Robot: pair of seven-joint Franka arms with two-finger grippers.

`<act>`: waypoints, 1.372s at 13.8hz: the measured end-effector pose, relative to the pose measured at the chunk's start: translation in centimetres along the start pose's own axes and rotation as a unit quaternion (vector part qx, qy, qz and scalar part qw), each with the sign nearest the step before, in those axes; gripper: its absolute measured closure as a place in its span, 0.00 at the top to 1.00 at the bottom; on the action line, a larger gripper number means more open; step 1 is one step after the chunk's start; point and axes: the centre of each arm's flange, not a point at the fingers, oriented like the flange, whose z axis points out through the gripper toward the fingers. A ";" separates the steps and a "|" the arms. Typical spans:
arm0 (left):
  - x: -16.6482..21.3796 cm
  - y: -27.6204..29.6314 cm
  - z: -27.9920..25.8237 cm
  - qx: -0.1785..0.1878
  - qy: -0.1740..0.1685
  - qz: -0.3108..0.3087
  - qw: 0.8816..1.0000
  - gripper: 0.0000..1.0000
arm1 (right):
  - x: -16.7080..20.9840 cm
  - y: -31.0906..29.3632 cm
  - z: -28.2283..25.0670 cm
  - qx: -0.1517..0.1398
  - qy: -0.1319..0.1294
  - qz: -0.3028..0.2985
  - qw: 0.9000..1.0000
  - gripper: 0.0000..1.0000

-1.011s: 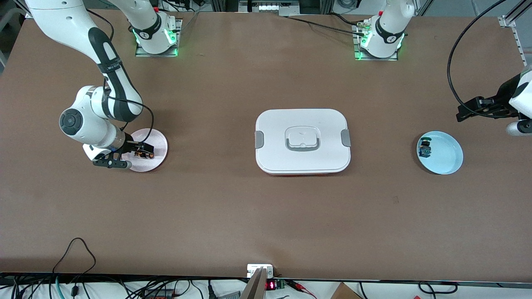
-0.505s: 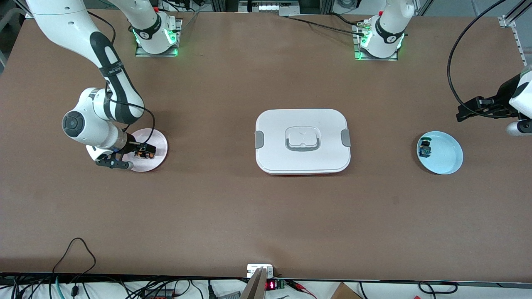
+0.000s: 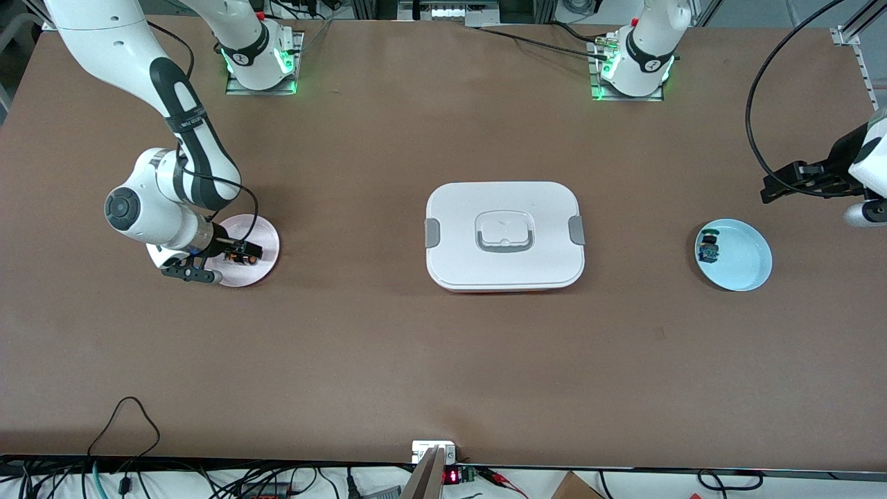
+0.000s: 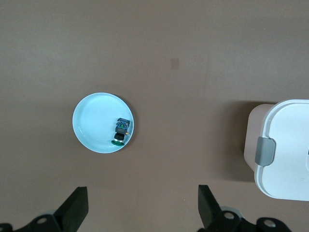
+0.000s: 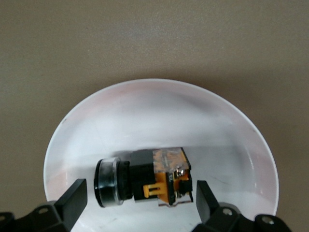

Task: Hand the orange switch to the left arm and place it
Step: 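Lower the right gripper around the orange switch and close it, then lift the orange switch with the right gripper over the white box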

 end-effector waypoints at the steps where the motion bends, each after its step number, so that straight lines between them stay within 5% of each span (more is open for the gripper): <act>1: 0.0 0.0 0.0 0.000 0.000 0.000 1.000 1.00 | 0.1 0.0 0.0 0.000 0.001 0.000 1.000 1.00; 10: 0.0 0.0 0.0 0.000 0.000 0.000 1.000 1.00 | 0.8 0.2 1.0 -0.002 -0.002 0.002 1.000 1.00; 13: 0.0 0.0 0.0 0.000 0.000 0.000 1.000 1.00 | 0.9 0.2 0.9 -0.002 -0.002 0.002 1.000 0.73; 19: 0.0 0.0 0.0 0.000 0.000 0.000 1.000 1.00 | 1.1 -1.2 0.0 0.003 0.001 -0.009 1.000 0.73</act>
